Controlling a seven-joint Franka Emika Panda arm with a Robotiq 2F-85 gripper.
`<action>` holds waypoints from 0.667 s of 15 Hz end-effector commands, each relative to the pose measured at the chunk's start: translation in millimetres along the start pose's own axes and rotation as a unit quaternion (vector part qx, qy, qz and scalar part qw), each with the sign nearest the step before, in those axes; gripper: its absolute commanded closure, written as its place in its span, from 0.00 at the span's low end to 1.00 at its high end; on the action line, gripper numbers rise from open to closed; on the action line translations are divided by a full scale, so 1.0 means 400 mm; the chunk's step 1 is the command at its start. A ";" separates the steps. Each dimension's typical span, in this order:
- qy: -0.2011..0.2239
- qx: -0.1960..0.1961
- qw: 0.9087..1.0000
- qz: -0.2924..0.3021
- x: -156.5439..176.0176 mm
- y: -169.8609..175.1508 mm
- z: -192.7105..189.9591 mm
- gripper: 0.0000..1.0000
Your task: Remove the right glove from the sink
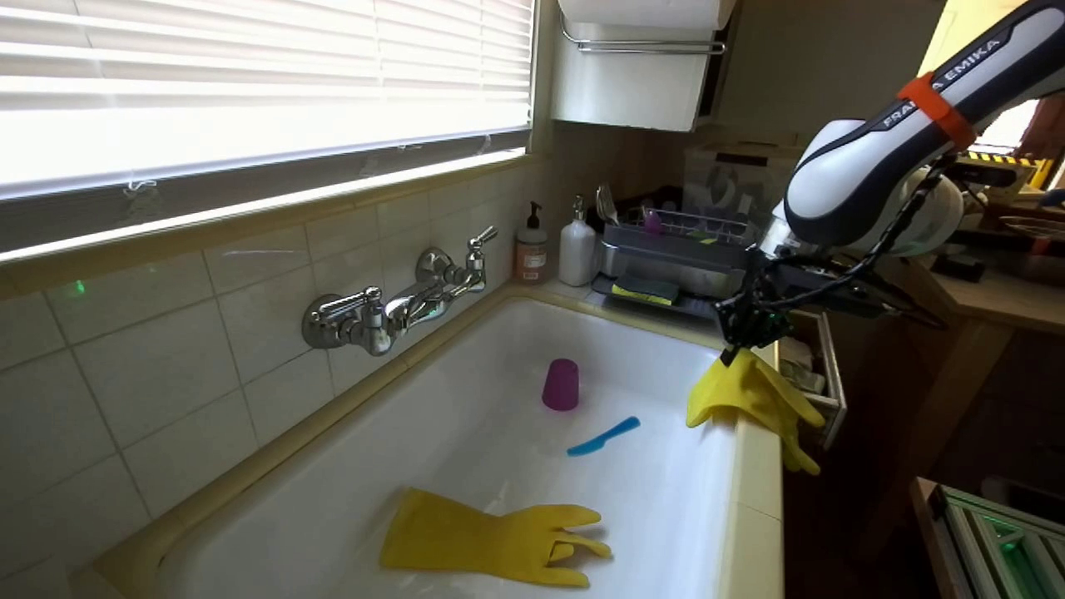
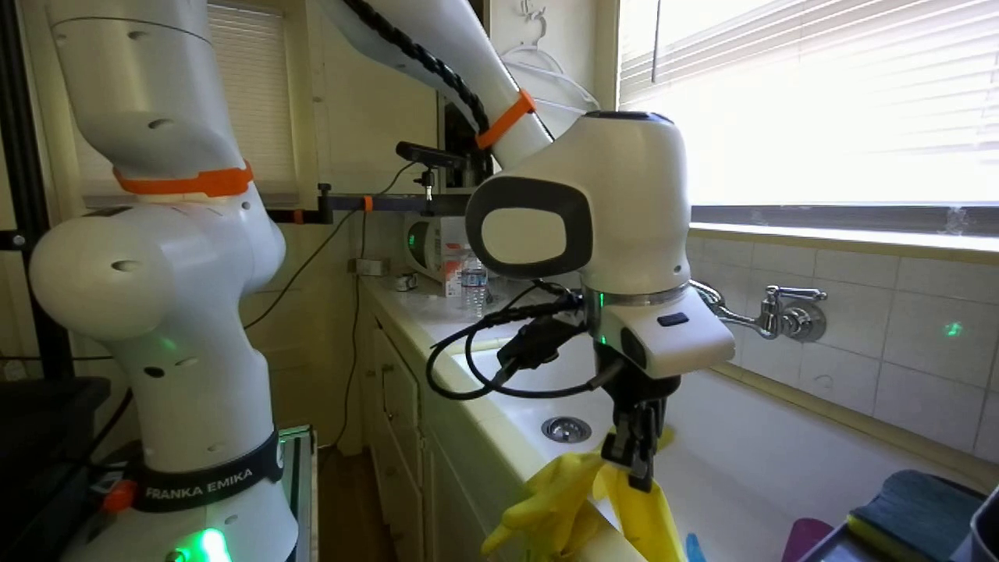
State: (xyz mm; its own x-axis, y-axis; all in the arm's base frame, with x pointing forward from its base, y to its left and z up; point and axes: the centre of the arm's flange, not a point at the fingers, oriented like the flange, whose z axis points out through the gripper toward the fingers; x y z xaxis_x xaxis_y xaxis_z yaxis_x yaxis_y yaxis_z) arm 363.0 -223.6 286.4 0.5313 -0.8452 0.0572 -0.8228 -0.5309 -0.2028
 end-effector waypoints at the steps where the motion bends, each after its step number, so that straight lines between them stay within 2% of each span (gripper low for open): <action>1: -0.011 0.002 1.000 -0.002 0.004 0.012 0.044 1.00; 5: -0.014 -0.001 1.000 0.013 0.013 0.016 0.061 1.00; 10: -0.012 0.014 0.997 0.077 0.051 0.029 0.066 1.00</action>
State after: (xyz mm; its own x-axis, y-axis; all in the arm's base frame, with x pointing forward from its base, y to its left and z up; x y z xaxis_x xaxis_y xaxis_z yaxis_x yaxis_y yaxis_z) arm 362.9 -235.1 269.7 0.4624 -0.8866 0.0110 -0.8641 -0.4534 -0.2186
